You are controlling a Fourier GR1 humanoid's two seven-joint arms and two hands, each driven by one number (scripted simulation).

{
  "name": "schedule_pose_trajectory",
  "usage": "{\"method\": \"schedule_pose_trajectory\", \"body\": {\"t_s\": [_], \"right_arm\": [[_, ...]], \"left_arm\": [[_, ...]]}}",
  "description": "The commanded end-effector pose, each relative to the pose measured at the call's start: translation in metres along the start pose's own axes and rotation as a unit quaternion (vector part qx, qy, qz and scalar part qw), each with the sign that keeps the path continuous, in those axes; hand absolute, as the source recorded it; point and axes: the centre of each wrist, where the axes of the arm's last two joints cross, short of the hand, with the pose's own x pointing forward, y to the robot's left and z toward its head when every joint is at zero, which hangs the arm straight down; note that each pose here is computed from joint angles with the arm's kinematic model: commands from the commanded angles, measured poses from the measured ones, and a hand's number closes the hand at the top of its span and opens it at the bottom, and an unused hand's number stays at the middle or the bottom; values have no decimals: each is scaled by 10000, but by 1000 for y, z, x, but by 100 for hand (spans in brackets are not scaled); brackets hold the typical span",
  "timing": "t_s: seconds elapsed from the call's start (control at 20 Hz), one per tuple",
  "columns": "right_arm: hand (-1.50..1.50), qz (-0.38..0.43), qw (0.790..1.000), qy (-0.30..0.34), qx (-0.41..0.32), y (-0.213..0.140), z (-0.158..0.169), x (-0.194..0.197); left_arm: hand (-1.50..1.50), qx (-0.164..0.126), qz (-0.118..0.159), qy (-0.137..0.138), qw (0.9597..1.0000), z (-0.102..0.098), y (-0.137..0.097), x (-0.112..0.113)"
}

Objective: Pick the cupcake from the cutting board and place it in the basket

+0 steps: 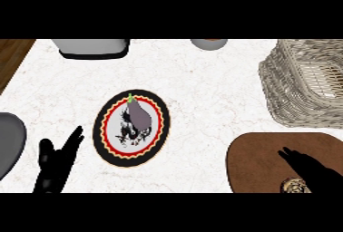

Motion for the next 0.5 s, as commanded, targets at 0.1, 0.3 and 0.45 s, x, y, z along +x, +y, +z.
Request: {"method": "schedule_pose_trajectory", "body": {"t_s": [0.1,0.3,0.45], "right_arm": [[-150,-110,9999,41,-67,-7,-17,-15],[150,265,9995,-161,13,8,-8,-15],[150,635,9969,-328,-330,23,-28,1]], "left_arm": [[0,-154,63,332,9993,-3,-14,-15],[0,-49,78,340,9994,7,-1,-17],[0,-80,124,351,9993,1,4,-22]]}}
